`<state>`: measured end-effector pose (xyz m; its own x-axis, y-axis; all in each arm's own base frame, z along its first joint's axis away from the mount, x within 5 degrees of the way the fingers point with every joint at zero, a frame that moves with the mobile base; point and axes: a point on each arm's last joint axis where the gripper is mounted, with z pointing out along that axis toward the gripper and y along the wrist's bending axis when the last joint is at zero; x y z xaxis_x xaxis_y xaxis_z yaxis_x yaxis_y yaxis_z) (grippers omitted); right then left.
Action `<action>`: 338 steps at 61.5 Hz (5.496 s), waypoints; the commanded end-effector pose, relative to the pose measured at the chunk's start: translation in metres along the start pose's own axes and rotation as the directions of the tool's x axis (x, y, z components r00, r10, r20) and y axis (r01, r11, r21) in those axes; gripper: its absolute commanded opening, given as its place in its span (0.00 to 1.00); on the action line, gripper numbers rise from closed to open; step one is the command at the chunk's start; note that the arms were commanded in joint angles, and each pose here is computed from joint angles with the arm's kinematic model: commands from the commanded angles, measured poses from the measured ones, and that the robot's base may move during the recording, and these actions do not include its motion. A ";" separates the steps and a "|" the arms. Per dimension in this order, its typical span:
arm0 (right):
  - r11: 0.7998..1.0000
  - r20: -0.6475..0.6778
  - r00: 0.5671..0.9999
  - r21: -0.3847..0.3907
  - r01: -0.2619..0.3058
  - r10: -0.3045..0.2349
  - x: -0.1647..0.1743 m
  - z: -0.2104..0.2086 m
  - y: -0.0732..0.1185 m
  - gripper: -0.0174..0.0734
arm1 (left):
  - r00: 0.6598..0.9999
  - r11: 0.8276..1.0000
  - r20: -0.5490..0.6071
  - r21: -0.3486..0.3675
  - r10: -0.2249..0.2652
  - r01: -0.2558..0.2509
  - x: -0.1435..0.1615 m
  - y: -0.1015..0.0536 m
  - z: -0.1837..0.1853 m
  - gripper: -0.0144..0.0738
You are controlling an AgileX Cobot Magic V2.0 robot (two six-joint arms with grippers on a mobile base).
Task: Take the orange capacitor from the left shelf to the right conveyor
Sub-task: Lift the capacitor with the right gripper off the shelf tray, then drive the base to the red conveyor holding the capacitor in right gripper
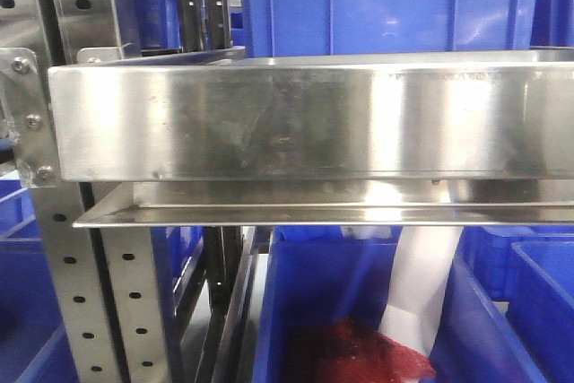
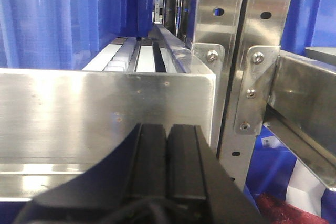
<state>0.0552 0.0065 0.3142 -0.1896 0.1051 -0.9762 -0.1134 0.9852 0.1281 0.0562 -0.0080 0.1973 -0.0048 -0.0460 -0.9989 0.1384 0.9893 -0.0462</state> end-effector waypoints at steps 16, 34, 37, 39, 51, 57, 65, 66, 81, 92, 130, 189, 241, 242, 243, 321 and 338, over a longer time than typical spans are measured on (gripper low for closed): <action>1.000 0.100 0.995 -0.005 0.013 -0.012 -0.015 -0.002 0.002 0.31 | 0.994 1.000 0.107 0.005 -0.004 0.003 -0.011 0.000 -0.002 0.02; 1.000 0.100 0.995 -0.005 0.013 -0.012 -0.015 -0.002 0.002 0.31 | 0.994 1.000 0.107 0.005 -0.004 0.003 -0.011 0.000 -0.002 0.02; 1.000 0.100 0.995 -0.005 0.013 -0.012 -0.015 -0.002 0.002 0.31 | 0.994 1.000 0.107 0.005 -0.004 0.003 -0.011 0.000 -0.002 0.02; 1.000 0.100 0.995 -0.005 0.013 -0.012 -0.015 -0.002 0.002 0.31 | 0.994 1.000 0.107 0.005 -0.004 0.003 -0.011 0.000 -0.002 0.02; 1.000 0.100 0.995 -0.005 0.013 -0.012 -0.015 -0.002 0.002 0.31 | 0.994 1.000 0.107 0.005 -0.004 0.003 -0.011 0.000 -0.002 0.02; 1.000 0.100 0.995 -0.005 0.013 -0.012 -0.015 -0.002 0.002 0.31 | 0.994 1.000 0.107 0.005 -0.004 0.003 -0.011 0.000 -0.002 0.02; 1.000 0.100 0.995 -0.005 0.013 -0.012 -0.015 -0.002 0.002 0.31 | 0.994 1.000 0.107 0.005 -0.004 0.003 -0.011 0.000 -0.002 0.02; 1.000 0.100 0.995 -0.005 0.013 -0.012 -0.015 -0.002 0.002 0.31 | 0.994 1.000 0.107 0.005 -0.004 0.003 -0.011 0.000 -0.002 0.02; 1.000 0.100 0.995 -0.005 0.013 -0.012 -0.015 -0.002 0.002 0.31 | 0.994 1.000 0.107 0.005 -0.004 0.003 -0.011 0.000 -0.002 0.02; 1.000 0.100 0.995 -0.005 0.013 -0.012 -0.015 -0.002 0.002 0.31 | 0.994 1.000 0.107 0.005 -0.004 0.003 -0.011 0.000 -0.002 0.02; 1.000 0.100 0.995 -0.005 0.013 -0.012 -0.015 -0.002 0.002 0.31 | 0.994 1.000 0.107 0.005 -0.004 0.003 -0.011 0.000 -0.002 0.02; 1.000 0.100 0.995 -0.005 0.013 -0.012 -0.015 -0.002 0.002 0.31 | 0.994 1.000 0.107 0.005 -0.004 0.003 -0.011 0.000 -0.002 0.02; 1.000 0.100 0.995 -0.005 0.013 -0.012 -0.015 -0.002 0.002 0.31 | 0.994 1.000 0.107 0.005 -0.004 0.003 -0.011 0.000 -0.002 0.02; 1.000 0.100 0.995 -0.005 0.013 -0.012 -0.015 -0.002 0.002 0.31 | 0.994 1.000 0.107 0.005 -0.004 0.003 -0.011 0.000 -0.002 0.02; 1.000 0.100 0.995 -0.005 0.013 -0.012 -0.015 -0.002 0.002 0.31 | 0.994 1.000 0.107 0.005 -0.004 0.003 -0.011 0.000 -0.002 0.02; 1.000 0.100 0.995 -0.005 0.013 -0.012 -0.015 -0.002 0.002 0.31 | 0.994 1.000 0.107 0.005 -0.004 0.003 -0.011 0.000 -0.002 0.02; 1.000 0.099 0.995 -0.006 0.013 -0.012 -0.015 -0.002 0.002 0.31 | 0.994 1.000 0.107 0.005 -0.004 0.003 -0.011 0.000 -0.002 0.02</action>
<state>0.0552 0.0065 0.3142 -0.1896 0.1051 -0.9762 -0.1134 0.9852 0.1281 0.0562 -0.0080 0.1973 -0.0048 -0.0460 -0.9989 0.1384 0.9893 -0.0462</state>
